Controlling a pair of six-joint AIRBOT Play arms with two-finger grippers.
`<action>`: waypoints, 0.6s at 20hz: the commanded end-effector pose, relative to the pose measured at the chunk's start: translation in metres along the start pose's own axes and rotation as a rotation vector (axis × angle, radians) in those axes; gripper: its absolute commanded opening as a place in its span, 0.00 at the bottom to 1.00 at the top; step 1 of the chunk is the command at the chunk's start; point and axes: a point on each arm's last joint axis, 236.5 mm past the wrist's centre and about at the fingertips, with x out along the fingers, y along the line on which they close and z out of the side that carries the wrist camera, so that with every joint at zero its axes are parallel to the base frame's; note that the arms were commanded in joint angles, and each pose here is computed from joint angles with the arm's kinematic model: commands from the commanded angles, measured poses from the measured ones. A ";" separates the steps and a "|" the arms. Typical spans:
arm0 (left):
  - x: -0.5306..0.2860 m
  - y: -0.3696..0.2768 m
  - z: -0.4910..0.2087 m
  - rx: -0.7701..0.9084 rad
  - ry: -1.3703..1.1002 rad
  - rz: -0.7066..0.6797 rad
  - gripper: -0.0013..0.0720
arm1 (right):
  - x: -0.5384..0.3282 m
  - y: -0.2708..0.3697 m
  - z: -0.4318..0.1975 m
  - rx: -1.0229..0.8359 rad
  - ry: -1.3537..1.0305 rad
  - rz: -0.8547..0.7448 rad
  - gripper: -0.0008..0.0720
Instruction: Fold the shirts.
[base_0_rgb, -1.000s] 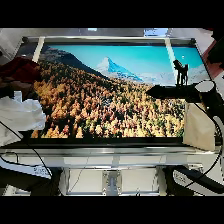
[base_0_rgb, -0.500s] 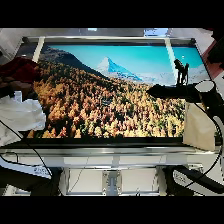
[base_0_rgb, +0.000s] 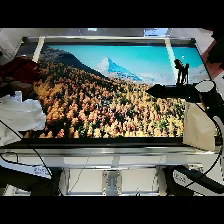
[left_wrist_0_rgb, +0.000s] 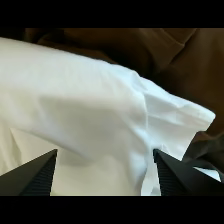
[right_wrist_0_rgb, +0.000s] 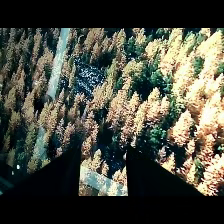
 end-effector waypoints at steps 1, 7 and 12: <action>0.001 -0.003 0.005 -0.022 -0.022 -0.012 0.96 | 0.000 0.000 0.001 -0.001 -0.006 -0.002 0.48; 0.023 -0.006 0.006 -0.015 -0.018 -0.008 0.97 | 0.000 0.000 0.002 -0.001 -0.006 -0.002 0.48; 0.063 -0.023 -0.028 -0.012 0.125 -0.045 0.28 | 0.000 -0.001 0.002 0.000 -0.010 -0.003 0.48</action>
